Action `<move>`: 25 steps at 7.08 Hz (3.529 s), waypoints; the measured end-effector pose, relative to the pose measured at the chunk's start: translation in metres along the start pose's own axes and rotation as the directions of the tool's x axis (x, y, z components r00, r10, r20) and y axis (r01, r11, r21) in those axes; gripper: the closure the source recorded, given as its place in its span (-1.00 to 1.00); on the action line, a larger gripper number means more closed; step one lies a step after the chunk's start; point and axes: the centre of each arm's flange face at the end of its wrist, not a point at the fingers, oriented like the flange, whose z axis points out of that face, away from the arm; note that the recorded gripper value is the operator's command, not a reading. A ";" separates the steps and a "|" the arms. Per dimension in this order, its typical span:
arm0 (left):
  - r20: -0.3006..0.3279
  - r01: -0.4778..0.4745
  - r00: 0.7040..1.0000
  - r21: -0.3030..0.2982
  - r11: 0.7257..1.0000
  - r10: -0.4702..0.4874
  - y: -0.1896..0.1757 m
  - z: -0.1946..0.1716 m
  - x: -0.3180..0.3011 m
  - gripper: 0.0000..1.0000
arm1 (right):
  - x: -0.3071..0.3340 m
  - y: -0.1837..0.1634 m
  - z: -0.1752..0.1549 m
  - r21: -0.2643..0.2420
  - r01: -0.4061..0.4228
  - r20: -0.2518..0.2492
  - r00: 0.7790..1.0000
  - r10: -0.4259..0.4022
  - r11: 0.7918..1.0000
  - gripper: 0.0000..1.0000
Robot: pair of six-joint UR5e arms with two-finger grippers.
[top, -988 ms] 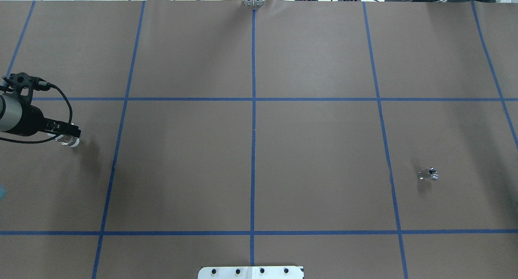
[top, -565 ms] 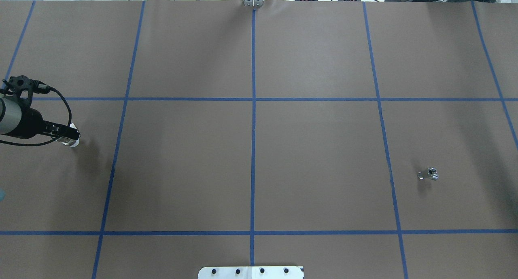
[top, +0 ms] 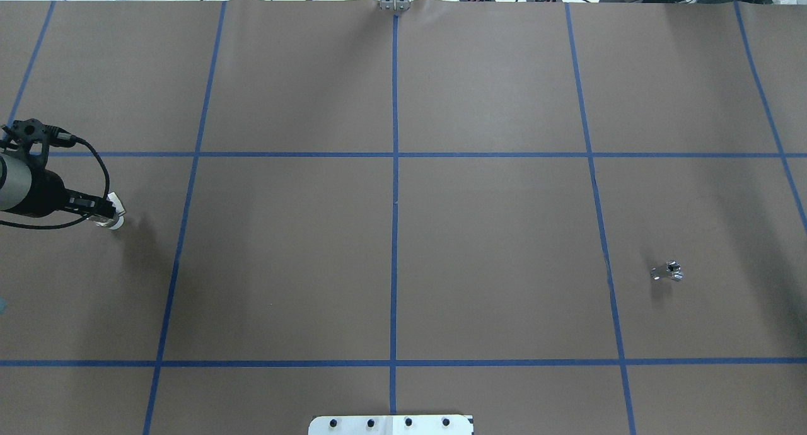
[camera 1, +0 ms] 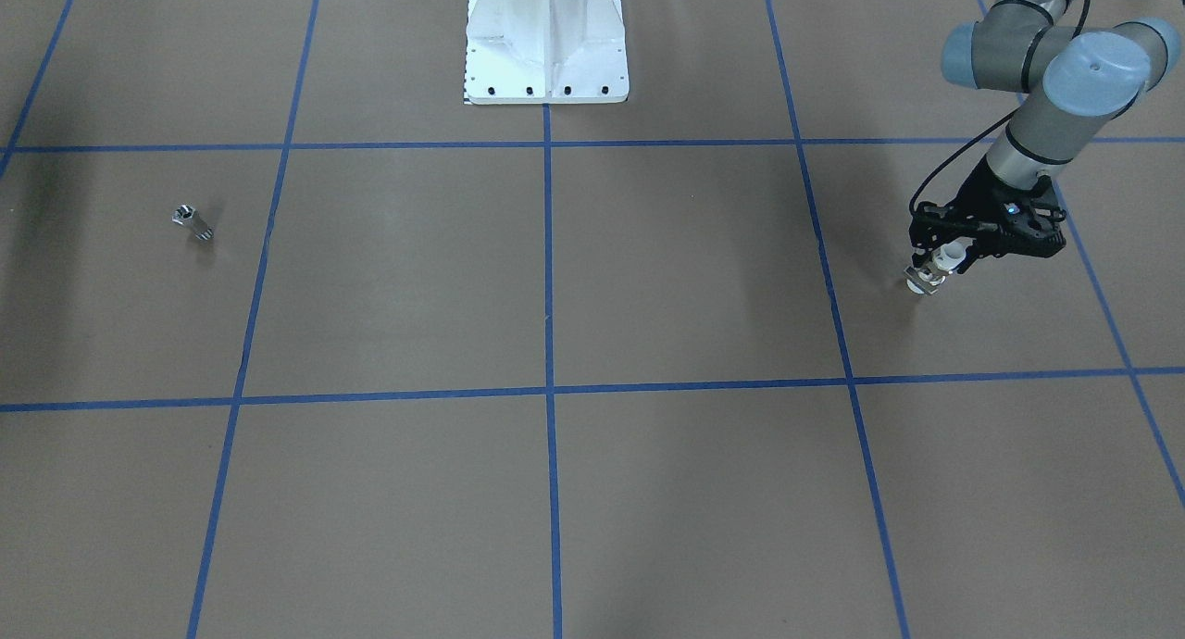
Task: Assemble PPR valve and pipe with both arms
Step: 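Close the left gripper around the white valve body, then carry the valve with the left gripper to the table center, lower upright, then open the left gripper and withdraw the left arm from the valve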
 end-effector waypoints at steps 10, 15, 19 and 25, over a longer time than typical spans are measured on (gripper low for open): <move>-0.014 0.260 0.965 -0.049 0.964 -0.261 -0.093 -0.040 0.328 1.00 | 0.000 0.001 0.001 -0.002 0.000 0.002 1.000 0.000 1.000 -1.00; 0.021 0.416 0.909 -0.042 0.908 -0.416 -0.128 -0.008 0.504 0.66 | 0.000 0.001 0.001 -0.002 -0.001 0.002 1.000 0.001 1.000 -1.00; 0.017 0.395 0.919 -0.035 0.918 -0.395 -0.116 0.016 0.518 -0.93 | 0.000 0.001 0.001 -0.002 -0.001 0.001 1.000 0.001 1.000 -1.00; -0.024 0.297 0.955 -0.011 0.955 -0.297 -0.124 -0.030 0.500 -0.98 | -0.001 0.000 0.001 -0.001 0.000 0.002 1.000 0.000 1.000 -1.00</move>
